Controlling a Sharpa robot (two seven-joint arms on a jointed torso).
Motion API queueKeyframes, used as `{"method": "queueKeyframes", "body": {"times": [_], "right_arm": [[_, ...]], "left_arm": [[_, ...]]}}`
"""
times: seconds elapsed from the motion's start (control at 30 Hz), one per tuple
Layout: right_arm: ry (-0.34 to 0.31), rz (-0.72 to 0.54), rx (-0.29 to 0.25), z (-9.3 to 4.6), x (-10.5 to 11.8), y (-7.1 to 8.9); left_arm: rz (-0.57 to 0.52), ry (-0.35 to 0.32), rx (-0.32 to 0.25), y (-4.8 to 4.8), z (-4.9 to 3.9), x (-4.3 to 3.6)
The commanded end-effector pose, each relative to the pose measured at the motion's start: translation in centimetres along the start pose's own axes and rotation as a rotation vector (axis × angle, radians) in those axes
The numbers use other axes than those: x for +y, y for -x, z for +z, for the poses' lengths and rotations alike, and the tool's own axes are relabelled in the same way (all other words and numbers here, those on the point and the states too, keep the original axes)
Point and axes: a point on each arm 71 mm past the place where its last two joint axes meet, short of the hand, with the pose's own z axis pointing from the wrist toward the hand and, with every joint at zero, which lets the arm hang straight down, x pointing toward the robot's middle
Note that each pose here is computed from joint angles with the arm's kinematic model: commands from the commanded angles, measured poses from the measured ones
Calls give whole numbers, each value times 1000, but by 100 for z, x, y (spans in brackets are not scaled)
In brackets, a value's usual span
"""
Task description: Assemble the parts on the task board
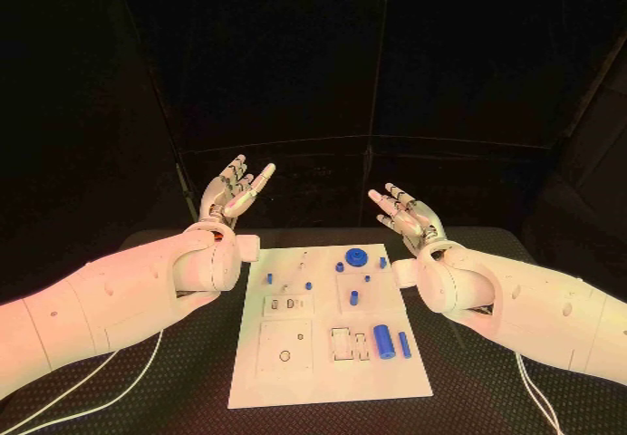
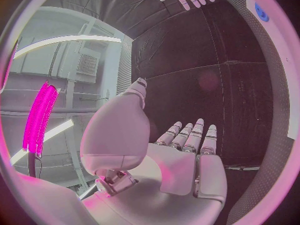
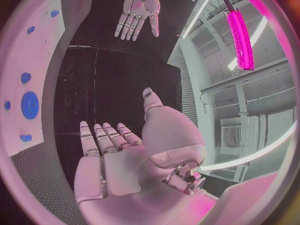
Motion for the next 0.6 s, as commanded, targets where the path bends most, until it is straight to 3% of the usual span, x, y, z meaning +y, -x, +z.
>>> {"method": "queueKeyframes", "body": {"times": [0.03,0.23,0.27,0.6], "right_arm": [[-26,-47,186,26,-22,-114],[-35,-57,219,50,-34,-120],[112,-308,145,129,151,71],[186,-619,179,220,334,103]], "left_arm": [[-11,-48,53,-44,4,-43],[-11,-48,53,-44,4,-43],[-8,-45,52,40,-4,-50],[-44,-51,117,140,-79,-106]]}}
